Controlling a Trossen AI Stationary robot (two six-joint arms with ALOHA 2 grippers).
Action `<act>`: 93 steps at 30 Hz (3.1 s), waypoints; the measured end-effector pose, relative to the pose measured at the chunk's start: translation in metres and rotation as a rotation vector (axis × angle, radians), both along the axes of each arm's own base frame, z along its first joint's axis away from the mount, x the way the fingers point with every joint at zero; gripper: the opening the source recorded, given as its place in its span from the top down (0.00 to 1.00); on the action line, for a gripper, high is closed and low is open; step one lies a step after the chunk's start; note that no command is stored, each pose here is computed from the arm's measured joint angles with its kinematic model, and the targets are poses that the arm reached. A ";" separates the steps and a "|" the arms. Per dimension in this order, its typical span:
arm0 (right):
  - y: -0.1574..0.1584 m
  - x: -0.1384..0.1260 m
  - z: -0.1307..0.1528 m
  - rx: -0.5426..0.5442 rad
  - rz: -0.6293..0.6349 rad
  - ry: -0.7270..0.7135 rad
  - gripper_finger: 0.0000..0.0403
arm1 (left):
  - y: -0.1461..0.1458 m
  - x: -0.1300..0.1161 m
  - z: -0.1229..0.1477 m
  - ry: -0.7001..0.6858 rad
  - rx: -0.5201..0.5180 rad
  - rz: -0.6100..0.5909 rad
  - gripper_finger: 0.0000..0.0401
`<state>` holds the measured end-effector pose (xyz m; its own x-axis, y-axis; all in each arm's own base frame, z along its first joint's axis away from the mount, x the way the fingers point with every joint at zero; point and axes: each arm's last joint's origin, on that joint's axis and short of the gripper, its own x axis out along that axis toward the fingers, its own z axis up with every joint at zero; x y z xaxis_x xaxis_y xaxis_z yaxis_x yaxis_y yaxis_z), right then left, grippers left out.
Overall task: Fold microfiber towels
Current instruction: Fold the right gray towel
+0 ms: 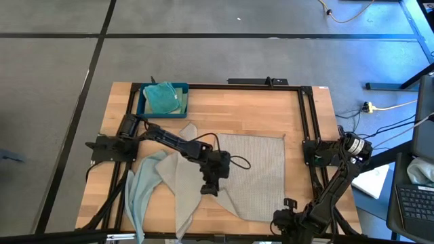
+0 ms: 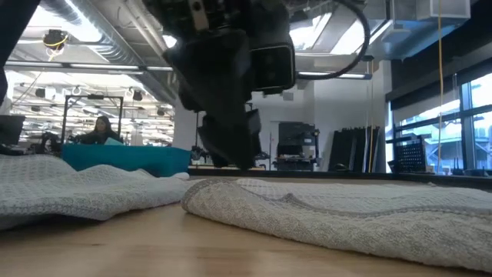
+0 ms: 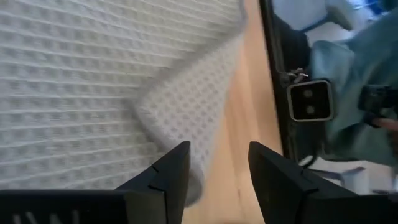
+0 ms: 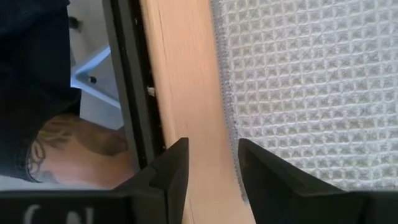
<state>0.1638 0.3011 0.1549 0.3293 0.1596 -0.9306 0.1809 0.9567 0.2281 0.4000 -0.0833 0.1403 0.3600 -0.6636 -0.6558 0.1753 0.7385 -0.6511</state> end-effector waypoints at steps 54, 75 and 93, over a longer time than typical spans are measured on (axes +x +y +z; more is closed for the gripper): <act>-0.001 -0.006 -0.001 -0.053 -0.001 -0.026 0.65 | -0.029 0.011 -0.016 -0.014 0.049 0.069 0.62; 0.003 -0.015 -0.014 -0.084 0.039 0.058 0.65 | -0.059 0.004 -0.017 -0.145 0.270 0.035 0.70; 0.008 -0.026 -0.014 -0.086 0.075 0.065 0.81 | -0.066 -0.003 0.016 -0.307 0.426 0.022 1.00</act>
<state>0.1377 0.3087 0.1407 0.2580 0.1005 -0.9609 0.1196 0.9836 0.1350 0.3974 -0.1488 0.1565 0.5889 -0.3512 -0.7279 0.2919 0.9323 -0.2137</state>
